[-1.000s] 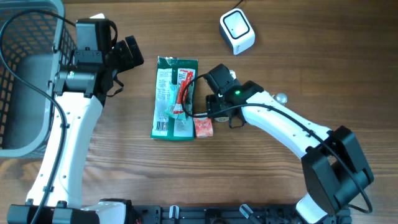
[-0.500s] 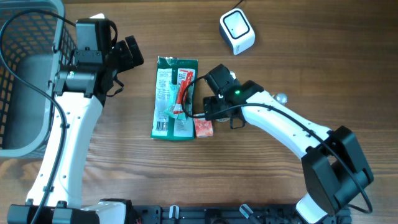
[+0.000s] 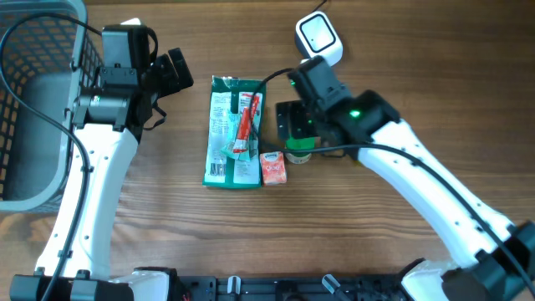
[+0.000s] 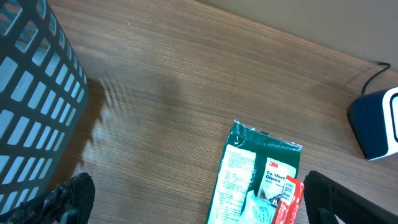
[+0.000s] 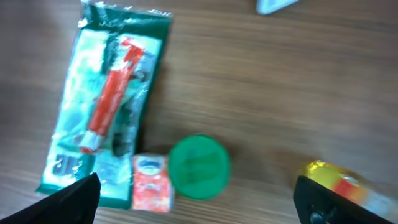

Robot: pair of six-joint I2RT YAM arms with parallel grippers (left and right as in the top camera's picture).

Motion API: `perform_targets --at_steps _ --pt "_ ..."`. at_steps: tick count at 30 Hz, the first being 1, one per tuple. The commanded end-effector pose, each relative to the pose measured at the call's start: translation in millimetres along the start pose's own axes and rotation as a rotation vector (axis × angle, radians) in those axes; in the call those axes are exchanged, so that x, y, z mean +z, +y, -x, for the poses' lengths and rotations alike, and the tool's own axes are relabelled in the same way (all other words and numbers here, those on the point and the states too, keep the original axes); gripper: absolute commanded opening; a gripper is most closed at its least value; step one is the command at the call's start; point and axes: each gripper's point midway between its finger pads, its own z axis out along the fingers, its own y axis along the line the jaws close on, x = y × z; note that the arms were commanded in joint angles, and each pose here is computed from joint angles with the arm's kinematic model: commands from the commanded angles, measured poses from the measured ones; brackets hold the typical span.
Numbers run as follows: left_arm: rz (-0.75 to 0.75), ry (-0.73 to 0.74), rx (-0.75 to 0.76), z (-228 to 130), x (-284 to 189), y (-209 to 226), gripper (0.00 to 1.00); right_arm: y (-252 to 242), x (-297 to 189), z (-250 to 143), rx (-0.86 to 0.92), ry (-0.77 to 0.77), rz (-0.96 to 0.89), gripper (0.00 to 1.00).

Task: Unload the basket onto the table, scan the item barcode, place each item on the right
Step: 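Move the right gripper right over the yellow bottle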

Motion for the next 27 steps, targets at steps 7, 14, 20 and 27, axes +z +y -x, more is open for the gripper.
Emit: perform_targets --at_steps 7,14,20,27 --pt "0.006 -0.020 0.018 7 -3 1 1.00 -85 -8 10 0.218 0.009 -0.166 1.00" --pt "0.006 -0.020 0.018 7 -3 1 1.00 -121 -11 -10 0.283 0.102 -0.241 1.00" --pt "0.006 -0.020 0.018 7 -3 1 1.00 -128 -14 -25 0.294 0.167 -0.265 1.00" --pt "0.006 -0.020 0.018 7 -3 1 1.00 -128 -9 -43 0.292 0.232 -0.264 1.00"
